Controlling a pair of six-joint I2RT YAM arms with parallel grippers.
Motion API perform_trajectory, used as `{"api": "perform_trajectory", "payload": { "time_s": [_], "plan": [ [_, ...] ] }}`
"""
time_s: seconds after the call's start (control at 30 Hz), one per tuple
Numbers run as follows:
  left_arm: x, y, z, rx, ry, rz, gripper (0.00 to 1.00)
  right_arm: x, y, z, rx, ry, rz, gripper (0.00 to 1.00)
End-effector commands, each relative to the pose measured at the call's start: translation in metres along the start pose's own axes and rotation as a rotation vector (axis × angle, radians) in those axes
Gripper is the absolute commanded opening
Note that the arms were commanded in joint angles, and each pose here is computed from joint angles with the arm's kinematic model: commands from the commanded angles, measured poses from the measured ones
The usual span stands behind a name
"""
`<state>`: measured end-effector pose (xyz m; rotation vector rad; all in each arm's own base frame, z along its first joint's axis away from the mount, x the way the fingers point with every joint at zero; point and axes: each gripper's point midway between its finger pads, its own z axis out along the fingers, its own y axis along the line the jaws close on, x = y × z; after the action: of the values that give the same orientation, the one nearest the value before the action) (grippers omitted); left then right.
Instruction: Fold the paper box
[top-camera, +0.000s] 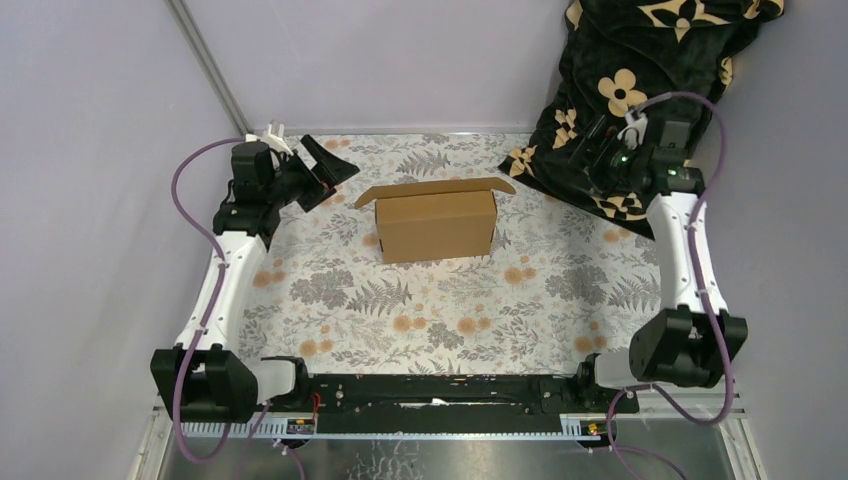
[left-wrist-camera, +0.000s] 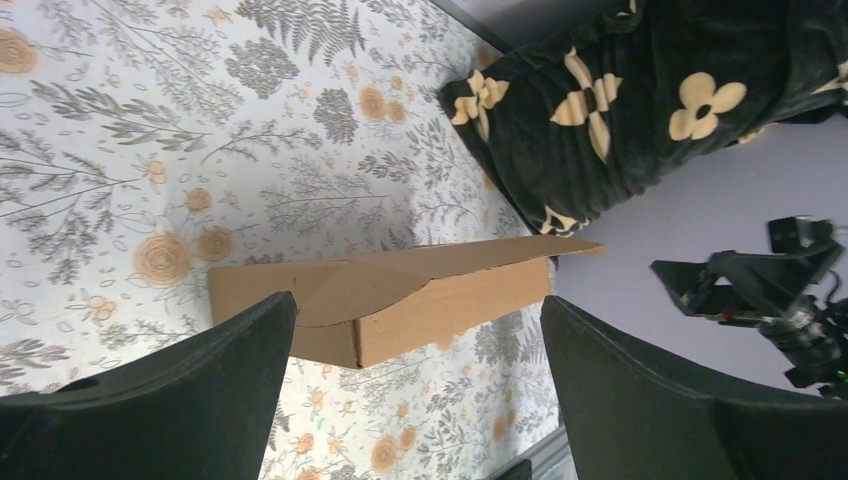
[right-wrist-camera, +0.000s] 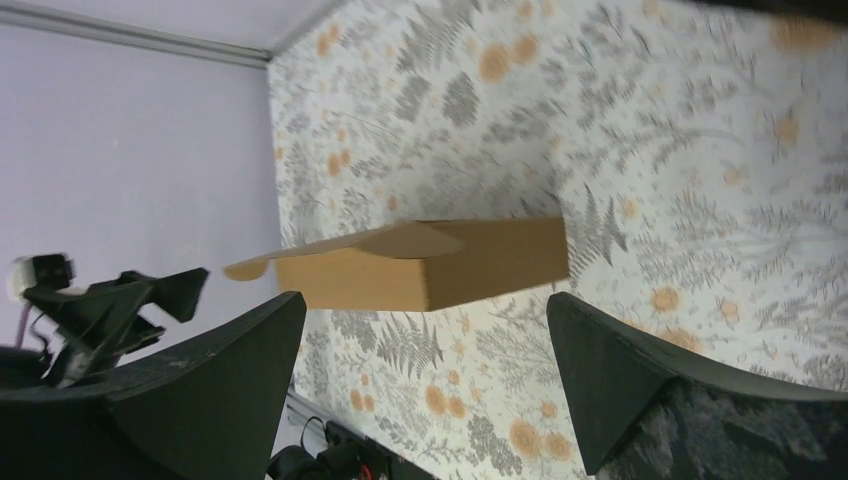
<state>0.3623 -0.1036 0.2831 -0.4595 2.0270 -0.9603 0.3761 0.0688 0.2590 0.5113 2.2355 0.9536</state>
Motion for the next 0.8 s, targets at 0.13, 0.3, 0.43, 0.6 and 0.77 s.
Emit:
{"api": "perform_trajectory", "payload": {
  "time_s": [0.13,0.3,0.43,0.6,0.77],
  "plan": [
    [0.013,-0.031,0.005,0.122,0.026,0.025,0.99,-0.028,0.118,-0.083,-0.236,-0.154,-0.229,1.00],
    [0.012,-0.044,0.001,0.098,0.009,0.066,0.99,-0.035,0.144,-0.114,-0.287,-0.286,-0.323,1.00],
    [-0.001,-0.067,-0.005,0.119,-0.085,0.080,0.99,-0.031,0.157,-0.127,-0.348,-0.327,-0.393,1.00],
    [-0.022,-0.095,-0.009,0.148,-0.154,0.182,0.99,-0.020,0.147,-0.124,-0.347,-0.327,-0.403,1.00],
    [-0.021,-0.101,-0.017,0.131,-0.149,0.266,0.99,-0.013,0.137,-0.112,-0.351,-0.284,-0.418,1.00]
  ]
}}
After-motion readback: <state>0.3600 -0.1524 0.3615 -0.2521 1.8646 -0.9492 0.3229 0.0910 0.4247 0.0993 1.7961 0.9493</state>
